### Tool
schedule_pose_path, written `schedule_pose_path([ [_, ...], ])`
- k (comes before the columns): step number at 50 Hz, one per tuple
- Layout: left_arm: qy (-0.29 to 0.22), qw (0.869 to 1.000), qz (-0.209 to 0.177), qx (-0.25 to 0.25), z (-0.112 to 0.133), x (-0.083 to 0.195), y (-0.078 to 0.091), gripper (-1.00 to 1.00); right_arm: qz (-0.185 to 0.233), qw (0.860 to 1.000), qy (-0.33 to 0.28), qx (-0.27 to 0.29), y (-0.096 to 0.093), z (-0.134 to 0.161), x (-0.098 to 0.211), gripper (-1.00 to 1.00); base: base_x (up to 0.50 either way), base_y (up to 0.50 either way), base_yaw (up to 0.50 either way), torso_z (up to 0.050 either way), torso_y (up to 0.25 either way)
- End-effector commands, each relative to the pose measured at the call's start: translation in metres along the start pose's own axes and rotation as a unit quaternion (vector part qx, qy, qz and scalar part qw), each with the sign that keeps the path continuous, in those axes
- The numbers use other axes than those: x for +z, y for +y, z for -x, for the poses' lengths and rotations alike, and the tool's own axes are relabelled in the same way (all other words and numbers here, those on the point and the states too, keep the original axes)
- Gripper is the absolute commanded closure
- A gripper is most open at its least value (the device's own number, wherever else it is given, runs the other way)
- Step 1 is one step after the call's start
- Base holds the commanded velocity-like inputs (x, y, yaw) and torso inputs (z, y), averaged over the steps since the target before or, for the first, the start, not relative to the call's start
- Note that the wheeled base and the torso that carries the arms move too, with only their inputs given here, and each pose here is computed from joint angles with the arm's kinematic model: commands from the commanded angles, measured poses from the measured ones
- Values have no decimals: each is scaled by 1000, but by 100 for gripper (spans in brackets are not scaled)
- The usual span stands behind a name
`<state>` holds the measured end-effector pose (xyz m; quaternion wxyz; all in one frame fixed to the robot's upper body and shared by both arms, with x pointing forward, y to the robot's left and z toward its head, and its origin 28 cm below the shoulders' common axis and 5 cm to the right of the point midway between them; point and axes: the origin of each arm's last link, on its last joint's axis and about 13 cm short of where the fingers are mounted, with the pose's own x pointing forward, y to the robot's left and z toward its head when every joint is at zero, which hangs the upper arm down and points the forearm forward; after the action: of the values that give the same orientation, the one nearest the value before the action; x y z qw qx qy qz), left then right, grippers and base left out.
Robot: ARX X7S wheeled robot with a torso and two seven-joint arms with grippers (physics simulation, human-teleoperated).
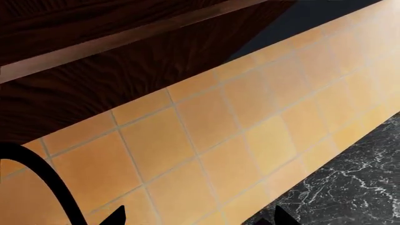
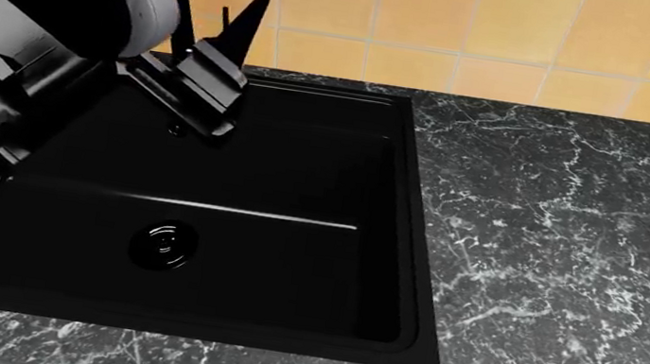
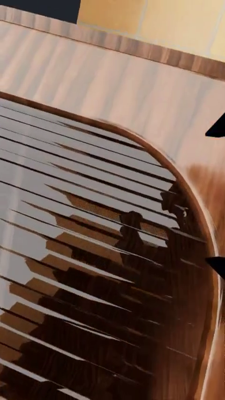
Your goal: Pick the chili pepper, potato from the counter and place them in the cabinet. Then close the cabinet.
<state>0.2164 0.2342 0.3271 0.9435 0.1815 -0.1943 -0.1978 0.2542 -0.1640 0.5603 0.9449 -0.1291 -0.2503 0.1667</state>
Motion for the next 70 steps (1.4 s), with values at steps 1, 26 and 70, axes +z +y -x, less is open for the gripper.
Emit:
schedule_pose_path([
  [1, 19, 1000, -5, -5, 1, -5, -1, -100, 2, 993, 9, 114, 33, -20, 5, -100, 0, 5, 8, 0, 0],
  [26, 12, 1000, -3, 0, 2, -5, 1, -100, 67, 990, 84, 88, 40, -47, 8, -100, 3, 5, 8, 0, -5],
  [70, 7, 1000, 0, 1, 3, -9, 1, -100, 205, 944, 257, 24, 54, -66, 2, -100, 4, 2, 4, 0, -10],
])
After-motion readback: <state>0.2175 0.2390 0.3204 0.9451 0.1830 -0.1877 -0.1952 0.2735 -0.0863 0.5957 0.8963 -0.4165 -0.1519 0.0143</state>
